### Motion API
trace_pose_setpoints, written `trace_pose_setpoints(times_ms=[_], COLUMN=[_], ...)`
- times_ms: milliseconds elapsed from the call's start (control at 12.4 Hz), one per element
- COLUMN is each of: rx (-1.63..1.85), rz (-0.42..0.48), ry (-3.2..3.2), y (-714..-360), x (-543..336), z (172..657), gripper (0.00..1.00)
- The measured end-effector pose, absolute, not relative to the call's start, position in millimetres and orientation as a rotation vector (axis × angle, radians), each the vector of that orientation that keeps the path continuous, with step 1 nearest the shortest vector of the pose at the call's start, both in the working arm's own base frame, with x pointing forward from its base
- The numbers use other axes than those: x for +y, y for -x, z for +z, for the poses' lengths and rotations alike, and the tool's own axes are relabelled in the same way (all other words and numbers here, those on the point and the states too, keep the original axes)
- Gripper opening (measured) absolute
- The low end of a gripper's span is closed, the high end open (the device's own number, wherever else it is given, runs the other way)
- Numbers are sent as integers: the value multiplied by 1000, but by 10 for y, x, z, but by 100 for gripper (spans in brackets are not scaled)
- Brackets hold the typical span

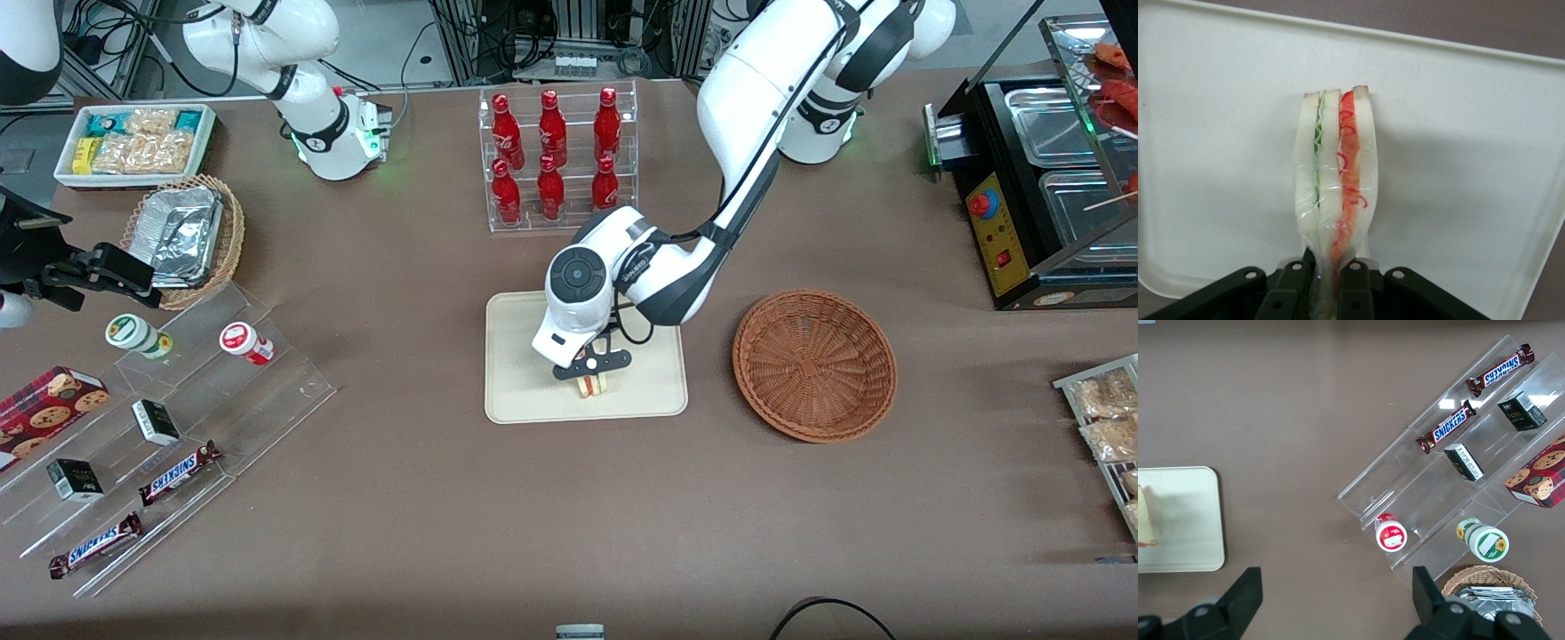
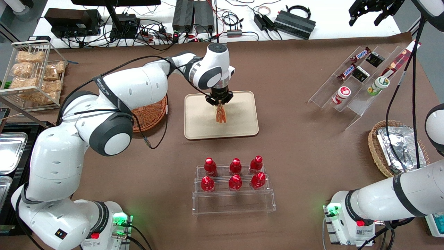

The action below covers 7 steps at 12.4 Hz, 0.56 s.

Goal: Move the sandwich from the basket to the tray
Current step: 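Carry the sandwich over the cream tray and lower it, then open the left gripper to release the sandwich onto the tray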

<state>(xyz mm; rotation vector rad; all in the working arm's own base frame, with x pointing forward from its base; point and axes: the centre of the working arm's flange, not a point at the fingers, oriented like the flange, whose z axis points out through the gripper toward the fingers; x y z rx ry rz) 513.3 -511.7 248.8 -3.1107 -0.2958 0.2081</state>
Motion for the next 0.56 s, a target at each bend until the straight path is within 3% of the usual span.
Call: trace_pose_setpoints(times_ms=[321,562], rx=[-317,-323], rz=[199,182], ry=[3123,3137], y=[-5116,-5158], x=[-5173,-5196], z=[2335,2419], gripper=[20,48])
